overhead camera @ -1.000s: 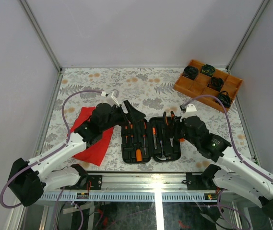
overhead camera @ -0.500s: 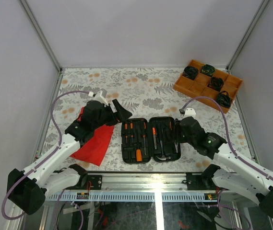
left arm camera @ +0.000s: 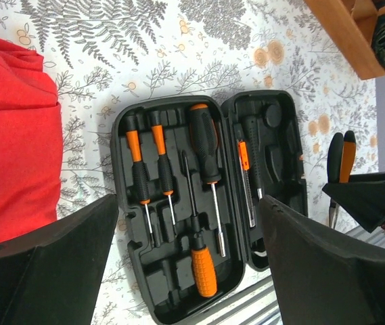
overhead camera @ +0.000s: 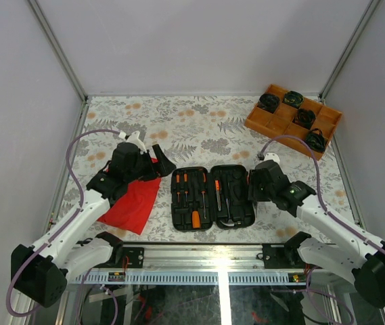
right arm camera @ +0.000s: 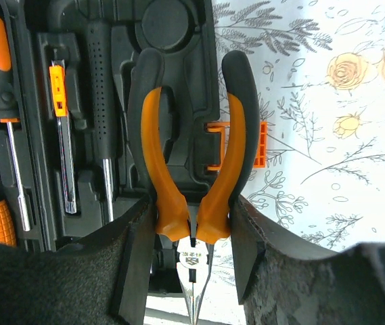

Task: Sort the tools into containers
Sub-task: Place the pliers in the storage box.

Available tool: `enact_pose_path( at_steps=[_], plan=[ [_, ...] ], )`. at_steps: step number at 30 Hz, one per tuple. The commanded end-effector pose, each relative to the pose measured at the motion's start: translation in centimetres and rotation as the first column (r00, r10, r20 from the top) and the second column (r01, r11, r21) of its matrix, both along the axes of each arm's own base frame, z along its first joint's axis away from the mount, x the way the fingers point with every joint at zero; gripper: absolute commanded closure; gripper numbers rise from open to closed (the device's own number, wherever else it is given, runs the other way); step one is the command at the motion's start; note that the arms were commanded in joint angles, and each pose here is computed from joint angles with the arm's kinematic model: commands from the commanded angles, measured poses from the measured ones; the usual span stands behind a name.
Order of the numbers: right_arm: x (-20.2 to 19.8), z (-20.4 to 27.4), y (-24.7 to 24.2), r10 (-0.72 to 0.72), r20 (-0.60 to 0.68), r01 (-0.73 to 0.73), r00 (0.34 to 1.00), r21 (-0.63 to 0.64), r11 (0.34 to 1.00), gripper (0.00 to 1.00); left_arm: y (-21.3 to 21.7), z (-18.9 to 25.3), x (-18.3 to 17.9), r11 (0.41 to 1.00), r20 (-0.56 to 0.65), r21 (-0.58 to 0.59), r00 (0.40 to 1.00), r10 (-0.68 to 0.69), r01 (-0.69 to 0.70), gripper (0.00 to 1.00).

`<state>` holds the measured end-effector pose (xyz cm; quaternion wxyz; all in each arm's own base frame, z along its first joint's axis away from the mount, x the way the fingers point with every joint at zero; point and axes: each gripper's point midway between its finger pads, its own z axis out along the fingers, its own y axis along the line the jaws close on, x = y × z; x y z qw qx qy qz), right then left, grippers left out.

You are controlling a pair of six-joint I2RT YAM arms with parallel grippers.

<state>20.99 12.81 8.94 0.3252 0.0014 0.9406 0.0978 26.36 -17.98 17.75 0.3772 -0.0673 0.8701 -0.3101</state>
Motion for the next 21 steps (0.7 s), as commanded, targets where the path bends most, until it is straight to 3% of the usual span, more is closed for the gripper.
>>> enact_pose_path(
  at_steps=[1,10,21],
  plan=[
    [1.3,1.6,2.3,0.043,0.028,-0.046,0.999,0.088,0.995,1.0,1.0,0.9,0.2,0.998,0.044,0.061,0.999,-0.005,0.003,0.17],
    [1.2,0.2,5.1,0.117,-0.061,-0.106,0.991,0.157,0.982,1.0,1.2,0.7,0.2,0.997,0.039,0.073,0.999,-0.003,0.0,0.17],
    [0.7,-1.9,5.3,0.099,-0.116,-0.078,0.988,0.172,0.982,1.0,0.0,0.5,-0.1,0.998,0.024,0.035,0.998,-0.056,0.055,0.16]
  ],
)
